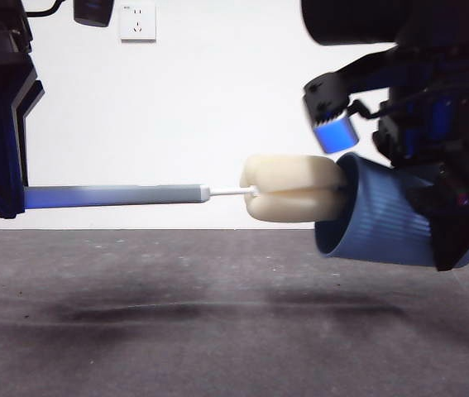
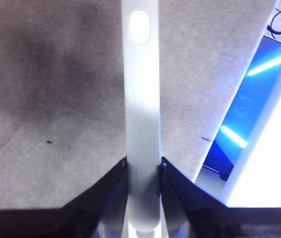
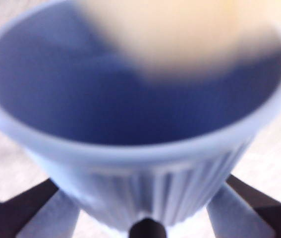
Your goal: Pick up the cup brush,pick up the cup,insert the brush into the cup,clean the cup,put the cup brush back,put the cup back to the fixed position on the table
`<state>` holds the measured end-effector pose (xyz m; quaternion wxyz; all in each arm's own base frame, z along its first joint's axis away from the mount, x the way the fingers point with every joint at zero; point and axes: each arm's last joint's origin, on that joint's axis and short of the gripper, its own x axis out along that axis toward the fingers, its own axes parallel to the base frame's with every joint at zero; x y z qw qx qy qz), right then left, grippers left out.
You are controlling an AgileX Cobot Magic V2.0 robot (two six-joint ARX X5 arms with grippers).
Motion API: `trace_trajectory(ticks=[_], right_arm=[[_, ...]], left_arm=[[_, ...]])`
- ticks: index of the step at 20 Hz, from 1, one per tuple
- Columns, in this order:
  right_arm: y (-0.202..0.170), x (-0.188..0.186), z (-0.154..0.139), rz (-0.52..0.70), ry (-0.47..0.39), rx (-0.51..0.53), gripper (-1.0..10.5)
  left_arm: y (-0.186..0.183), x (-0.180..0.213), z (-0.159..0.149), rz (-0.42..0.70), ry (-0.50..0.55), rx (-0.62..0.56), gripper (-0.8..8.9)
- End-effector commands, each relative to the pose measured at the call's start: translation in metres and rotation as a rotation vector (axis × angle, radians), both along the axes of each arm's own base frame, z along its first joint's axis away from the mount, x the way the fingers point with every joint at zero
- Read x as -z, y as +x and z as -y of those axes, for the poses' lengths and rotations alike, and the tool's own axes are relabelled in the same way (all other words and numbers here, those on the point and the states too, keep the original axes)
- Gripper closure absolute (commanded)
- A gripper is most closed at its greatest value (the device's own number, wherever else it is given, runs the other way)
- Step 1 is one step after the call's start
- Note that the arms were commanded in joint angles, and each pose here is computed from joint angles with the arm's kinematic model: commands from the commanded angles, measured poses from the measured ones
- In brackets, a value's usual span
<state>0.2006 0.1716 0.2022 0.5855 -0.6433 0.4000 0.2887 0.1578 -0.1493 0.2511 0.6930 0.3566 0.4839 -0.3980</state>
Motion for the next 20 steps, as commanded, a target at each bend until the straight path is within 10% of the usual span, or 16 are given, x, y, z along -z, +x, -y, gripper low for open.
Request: trace_trajectory(ticks=[1, 14, 20], right_arm=[[-0.002, 0.005, -0.009, -0.002, -0.023, -0.055, 9.6], [-0.031, 0.012, -0.044, 0.029, -0.081, -0.254, 9.6], [-0.031, 0.012, -0.043, 0.042, -0.102, -0.247, 9.6]], left_arm=[[-0.005, 0.004, 0.004, -0.014, 0.017, 0.043, 8.22], [0.004, 0.038, 0.051, -0.025, -0.01, 0.044, 8.22], [-0.005, 0.037, 0.021, -0.076, 0.27, -0.07, 8.22]])
